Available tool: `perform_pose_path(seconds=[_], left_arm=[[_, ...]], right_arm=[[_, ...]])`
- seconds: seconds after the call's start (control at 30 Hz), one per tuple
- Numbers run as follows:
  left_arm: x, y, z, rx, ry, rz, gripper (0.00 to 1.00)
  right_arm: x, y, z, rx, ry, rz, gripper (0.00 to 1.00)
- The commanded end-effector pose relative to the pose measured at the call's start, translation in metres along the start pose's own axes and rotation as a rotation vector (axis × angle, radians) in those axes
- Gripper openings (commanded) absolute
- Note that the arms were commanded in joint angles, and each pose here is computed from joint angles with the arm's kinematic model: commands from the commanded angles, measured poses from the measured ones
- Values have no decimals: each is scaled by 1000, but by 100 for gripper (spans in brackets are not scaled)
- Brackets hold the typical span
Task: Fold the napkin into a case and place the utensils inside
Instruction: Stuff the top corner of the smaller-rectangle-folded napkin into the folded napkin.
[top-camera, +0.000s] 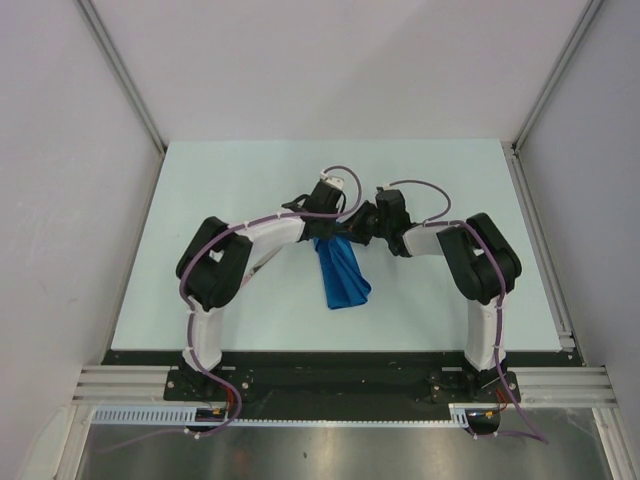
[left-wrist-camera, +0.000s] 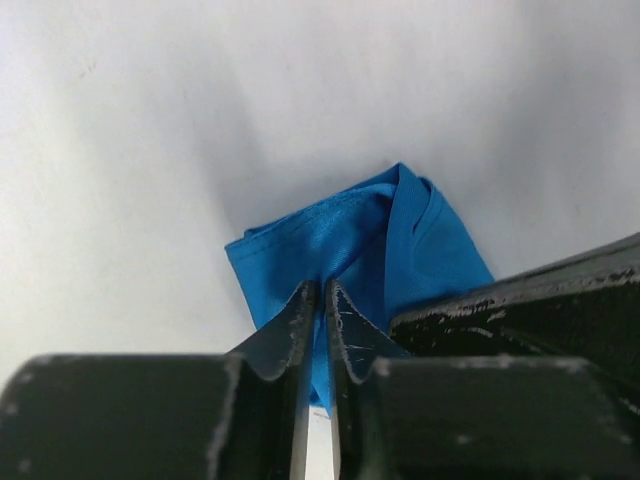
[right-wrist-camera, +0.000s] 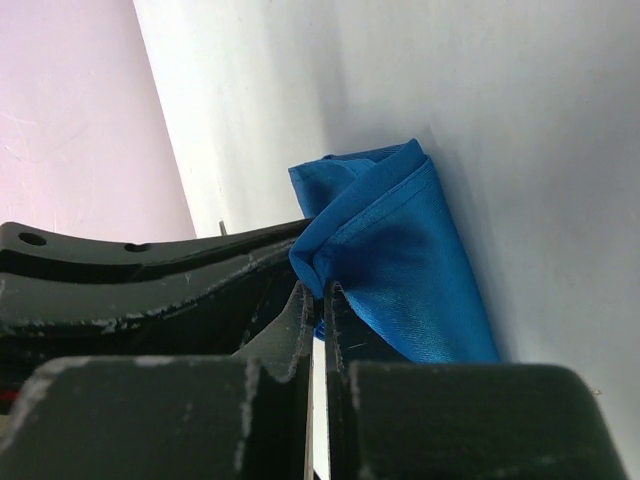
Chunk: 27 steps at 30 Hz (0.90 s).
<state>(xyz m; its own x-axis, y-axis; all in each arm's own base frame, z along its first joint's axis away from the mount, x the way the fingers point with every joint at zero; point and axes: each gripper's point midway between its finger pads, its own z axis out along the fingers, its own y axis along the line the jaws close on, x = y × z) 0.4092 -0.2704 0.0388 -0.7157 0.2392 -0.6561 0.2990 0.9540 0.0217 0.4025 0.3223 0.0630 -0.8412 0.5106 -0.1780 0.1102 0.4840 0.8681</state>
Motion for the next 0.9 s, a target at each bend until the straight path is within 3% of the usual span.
perform_pose_path(seconds=[0.0,0.17,0.87], left_arm=[[-19,-4,-1,-10,-31,7,10],[-30,-21,-16,111,-33,-36,0],[-29,-27,-26,300,14,-227,0]], right_arm=[[3,0,3,-13,16,10,0],[9,4,3,0,34,36,0],[15,-10,22,23,59,173,0]])
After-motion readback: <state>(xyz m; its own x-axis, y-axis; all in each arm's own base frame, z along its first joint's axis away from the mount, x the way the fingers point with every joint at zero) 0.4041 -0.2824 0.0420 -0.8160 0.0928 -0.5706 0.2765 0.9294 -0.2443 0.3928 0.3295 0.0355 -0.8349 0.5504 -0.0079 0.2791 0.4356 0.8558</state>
